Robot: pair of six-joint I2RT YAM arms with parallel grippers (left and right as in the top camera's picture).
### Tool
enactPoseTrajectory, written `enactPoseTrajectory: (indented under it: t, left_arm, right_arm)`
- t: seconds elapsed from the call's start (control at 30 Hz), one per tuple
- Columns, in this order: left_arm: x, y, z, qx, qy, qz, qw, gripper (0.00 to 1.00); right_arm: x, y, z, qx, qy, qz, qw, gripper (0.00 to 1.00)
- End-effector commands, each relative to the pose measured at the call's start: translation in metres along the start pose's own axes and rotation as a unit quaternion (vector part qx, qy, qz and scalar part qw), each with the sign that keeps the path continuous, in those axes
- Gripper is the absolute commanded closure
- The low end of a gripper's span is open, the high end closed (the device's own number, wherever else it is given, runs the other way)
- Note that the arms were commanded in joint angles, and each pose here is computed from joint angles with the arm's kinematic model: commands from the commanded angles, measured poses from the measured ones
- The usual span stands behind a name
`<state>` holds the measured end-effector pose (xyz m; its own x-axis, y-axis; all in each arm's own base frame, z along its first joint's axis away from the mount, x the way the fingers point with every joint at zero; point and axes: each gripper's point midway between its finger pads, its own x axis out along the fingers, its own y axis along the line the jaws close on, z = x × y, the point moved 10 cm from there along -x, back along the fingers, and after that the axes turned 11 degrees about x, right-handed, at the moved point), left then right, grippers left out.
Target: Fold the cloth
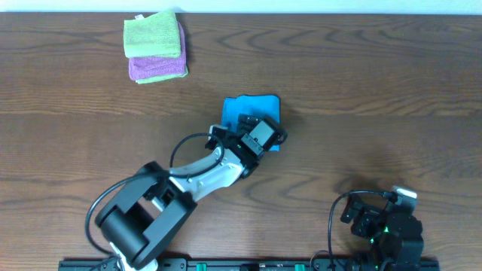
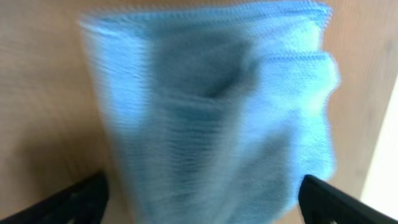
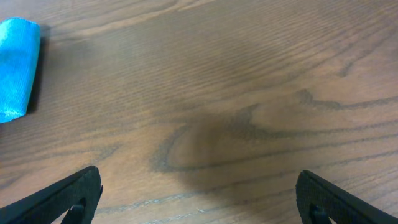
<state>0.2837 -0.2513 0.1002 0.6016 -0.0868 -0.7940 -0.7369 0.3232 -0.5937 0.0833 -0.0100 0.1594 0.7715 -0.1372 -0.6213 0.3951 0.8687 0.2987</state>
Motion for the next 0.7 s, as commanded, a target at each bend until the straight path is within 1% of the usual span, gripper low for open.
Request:
enactPoseTrajectory:
  t: [0.0,0.1,0.17,0.2,0.23,0.27,0.3,0.33,0.37,0.53,0.67]
  left_arm:
    - [0.035,0.028,0.003,-0.021,-0.02,0.04,0.999,0.09]
    - [0.046,0.029,0.001,-0.028,-0.02,0.027,0.999,0.2]
    - [0.048,0.029,0.001,-0.028,-0.027,0.024,0.999,0.31]
    - [0.048,0.029,0.002,-0.028,-0.03,0.023,0.999,0.39]
    - [0.048,0.029,0.002,-0.028,-0.033,0.022,0.999,0.5]
    - [0.048,0.029,0.003,-0.028,-0.034,0.021,0.999,0.69]
    - [0.048,0.028,0.003,-0.028,-0.037,0.019,0.999,0.83]
    - [0.048,0.028,0.003,-0.028,-0.039,0.018,0.999,0.91]
    - [0.048,0.028,0.003,-0.029,-0.038,0.017,0.999,0.94]
    - [0.048,0.021,0.002,-0.038,-0.034,-0.006,0.999,0.94]
    - [0.032,-0.004,0.005,-0.065,-0.039,-0.068,0.995,0.94]
  right_arm:
    - [0.001,-0.002,-0.001,0.01,-0.004,-0.008,1.0,0.01]
    - [0.001,-0.002,-0.001,0.01,-0.004,-0.008,1.0,0.01]
    - [0.001,-0.002,-0.001,0.01,-0.004,-0.008,1.0,0.01]
    - [0.001,-0.002,-0.001,0.01,-0.004,-0.008,1.0,0.01]
    - [0.001,-0.002,-0.001,0.01,-0.004,-0.007,1.0,0.01]
    - [0.001,-0.002,-0.001,0.01,-0.004,-0.008,1.0,0.01]
    - [0.001,-0.002,-0.001,0.01,-0.004,-0.008,1.0,0.01]
    - [0.001,-0.002,-0.001,0.01,-0.004,-0.008,1.0,0.01]
    - [0.001,-0.002,-0.001,0.01,-0.004,-0.008,1.0,0.01]
    - [0.001,-0.002,-0.001,0.01,-0.004,-0.007,1.0,0.01]
    - [0.001,-0.002,-0.001,0.01,-0.004,-0.008,1.0,0.01]
